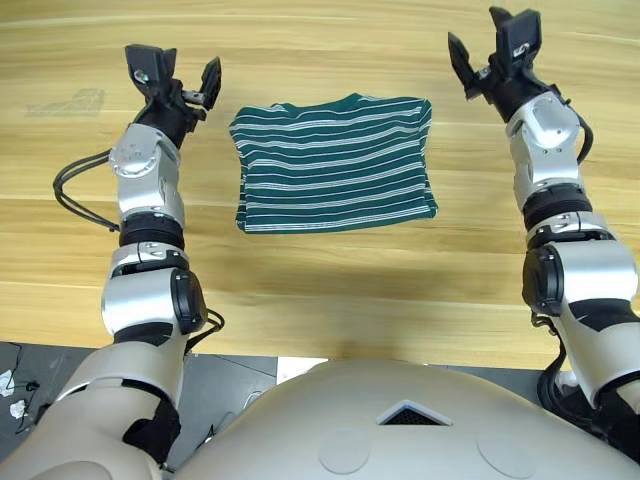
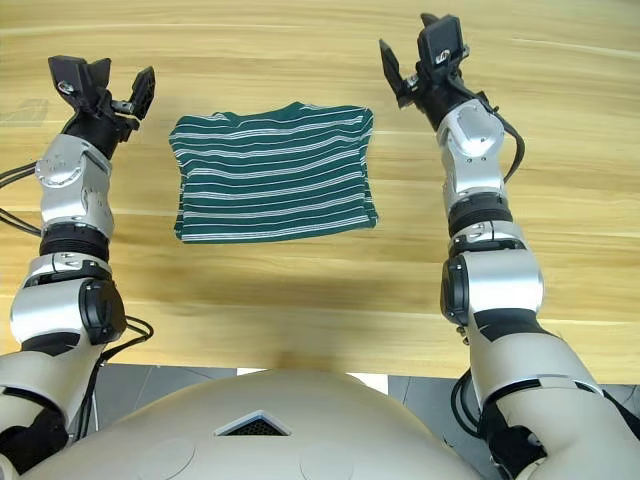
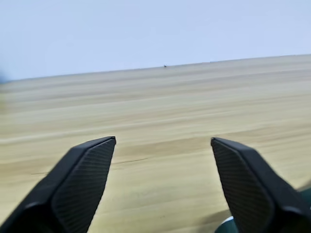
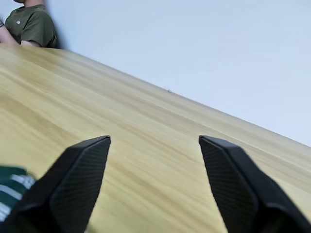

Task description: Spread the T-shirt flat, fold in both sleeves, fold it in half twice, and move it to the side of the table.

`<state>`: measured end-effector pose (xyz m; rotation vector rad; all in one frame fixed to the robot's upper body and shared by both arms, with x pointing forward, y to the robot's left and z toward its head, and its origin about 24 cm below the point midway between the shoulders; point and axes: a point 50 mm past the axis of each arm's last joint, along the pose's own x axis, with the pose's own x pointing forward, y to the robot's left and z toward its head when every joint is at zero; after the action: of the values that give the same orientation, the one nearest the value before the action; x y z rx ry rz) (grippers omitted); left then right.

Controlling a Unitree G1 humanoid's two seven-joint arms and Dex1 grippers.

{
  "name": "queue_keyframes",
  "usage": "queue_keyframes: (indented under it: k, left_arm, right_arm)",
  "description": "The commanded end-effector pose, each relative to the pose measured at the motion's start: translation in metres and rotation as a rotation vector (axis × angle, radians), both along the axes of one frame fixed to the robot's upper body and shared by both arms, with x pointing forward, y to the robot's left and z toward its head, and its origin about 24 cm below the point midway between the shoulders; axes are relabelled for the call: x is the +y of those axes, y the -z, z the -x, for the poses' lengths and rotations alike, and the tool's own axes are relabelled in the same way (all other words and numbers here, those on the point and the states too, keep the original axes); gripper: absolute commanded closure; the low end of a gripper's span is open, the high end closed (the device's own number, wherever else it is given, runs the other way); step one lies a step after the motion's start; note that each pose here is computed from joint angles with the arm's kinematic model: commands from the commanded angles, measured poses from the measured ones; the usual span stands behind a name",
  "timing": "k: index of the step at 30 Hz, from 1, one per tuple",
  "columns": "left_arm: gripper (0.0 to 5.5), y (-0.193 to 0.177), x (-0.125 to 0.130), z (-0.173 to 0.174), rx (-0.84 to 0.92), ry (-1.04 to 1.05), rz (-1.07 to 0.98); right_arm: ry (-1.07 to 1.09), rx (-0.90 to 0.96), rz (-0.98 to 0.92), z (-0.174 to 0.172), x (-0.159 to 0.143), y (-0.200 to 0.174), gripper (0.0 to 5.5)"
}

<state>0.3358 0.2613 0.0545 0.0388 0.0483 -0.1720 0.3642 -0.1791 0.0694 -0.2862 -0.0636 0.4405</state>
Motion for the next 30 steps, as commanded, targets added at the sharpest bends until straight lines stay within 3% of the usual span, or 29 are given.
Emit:
queue_keyframes:
  k: [1, 5, 8, 21, 30]
  left_arm:
    - [1.49, -0.032, 0.015, 0.007, -0.211, -0.066, 0.057]
    - [1.46, -0.103, 0.007, 0.022, -0.516, -0.083, 0.077]
    - [1.46, -0.121, -0.001, 0.036, -0.575, -0.094, 0.068]
    - [1.46, -0.103, -0.016, 0.056, -0.489, -0.096, 0.008]
    - [1.46, -0.093, -0.027, 0.056, -0.457, -0.074, 0.011]
  right_arm:
    - [-0.212, 0.000, 0.069, 0.008, 0.019, 0.002, 1.86]
    - [-0.315, -0.067, 0.064, -0.004, 0.041, -0.028, 2.53]
    - [-0.348, -0.027, 0.127, -0.010, 0.051, -0.031, 3.00]
    - [-0.400, 0.183, 0.442, -0.018, 0.071, -0.012, 5.37]
    - [-0.467, 0.288, 0.648, -0.012, 0.078, 0.007, 5.47]
